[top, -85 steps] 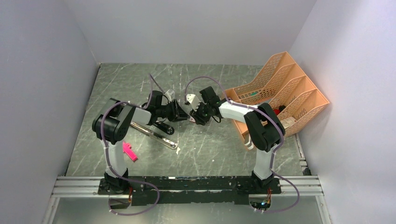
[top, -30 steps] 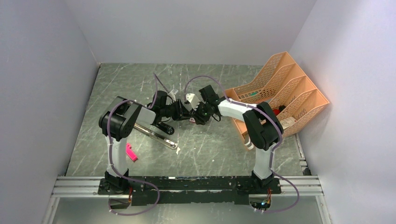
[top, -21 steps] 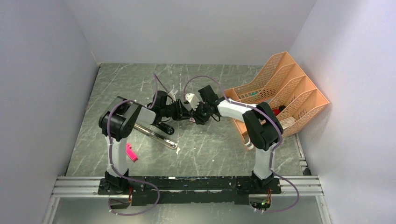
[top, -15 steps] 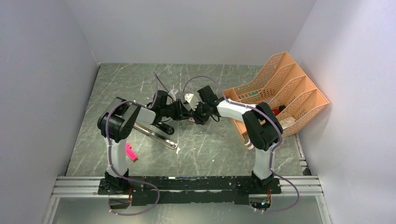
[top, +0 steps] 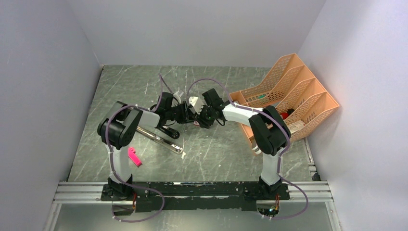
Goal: Load the staples into the stapler
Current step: Open the staple box at the center of the board.
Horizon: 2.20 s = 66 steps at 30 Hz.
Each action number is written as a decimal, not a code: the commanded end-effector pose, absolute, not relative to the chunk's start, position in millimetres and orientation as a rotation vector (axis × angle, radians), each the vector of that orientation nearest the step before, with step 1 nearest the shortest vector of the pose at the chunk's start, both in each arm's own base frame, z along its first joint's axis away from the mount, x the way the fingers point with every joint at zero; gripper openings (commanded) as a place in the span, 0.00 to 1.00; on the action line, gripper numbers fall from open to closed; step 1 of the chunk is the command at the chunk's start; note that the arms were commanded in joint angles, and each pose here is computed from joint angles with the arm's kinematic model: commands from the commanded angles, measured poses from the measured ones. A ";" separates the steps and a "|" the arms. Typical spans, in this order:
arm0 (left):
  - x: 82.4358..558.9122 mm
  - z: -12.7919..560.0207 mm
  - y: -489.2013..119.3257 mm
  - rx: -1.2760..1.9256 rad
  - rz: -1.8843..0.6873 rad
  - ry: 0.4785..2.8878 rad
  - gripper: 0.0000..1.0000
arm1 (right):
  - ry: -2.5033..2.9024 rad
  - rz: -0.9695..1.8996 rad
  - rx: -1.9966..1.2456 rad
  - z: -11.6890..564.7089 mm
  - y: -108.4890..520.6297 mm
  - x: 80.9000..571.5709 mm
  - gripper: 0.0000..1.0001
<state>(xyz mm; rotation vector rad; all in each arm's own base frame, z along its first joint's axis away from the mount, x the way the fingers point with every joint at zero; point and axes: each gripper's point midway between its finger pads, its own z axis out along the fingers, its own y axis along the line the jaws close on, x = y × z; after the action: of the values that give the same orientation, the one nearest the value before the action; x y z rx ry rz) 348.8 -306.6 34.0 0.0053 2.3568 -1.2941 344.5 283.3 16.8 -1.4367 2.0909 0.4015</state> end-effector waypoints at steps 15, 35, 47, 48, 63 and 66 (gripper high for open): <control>341.8 59.8 -307.9 0.035 -1.317 2.294 0.34 | 2.118 0.388 -1.486 -10.4 283.9 338.2 0.43; 347.1 53.9 -293.1 -0.042 -1.219 2.311 0.43 | 2.133 0.387 -1.492 -15.4 282.4 336.5 0.44; 346.1 55.5 -282.9 -0.092 -1.195 2.297 0.43 | 2.148 0.376 -1.498 -17.7 278.8 333.8 0.44; 346.4 56.4 -282.1 -0.094 -1.191 2.294 0.42 | 2.148 0.375 -1.498 -17.6 278.6 333.9 0.44; 345.5 53.2 -284.5 -0.083 -1.217 2.292 0.40 | 2.146 0.373 -1.501 -15.7 278.2 334.2 0.45; 346.3 52.0 -284.9 -0.082 -1.215 2.295 0.41 | 2.149 0.380 -1.505 -16.0 278.8 333.1 0.45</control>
<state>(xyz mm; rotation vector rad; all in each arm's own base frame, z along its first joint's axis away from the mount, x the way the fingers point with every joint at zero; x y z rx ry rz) 342.4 -283.2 50.4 -0.1000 2.3209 -1.1963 348.6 295.8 16.7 -1.4396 2.0463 0.4222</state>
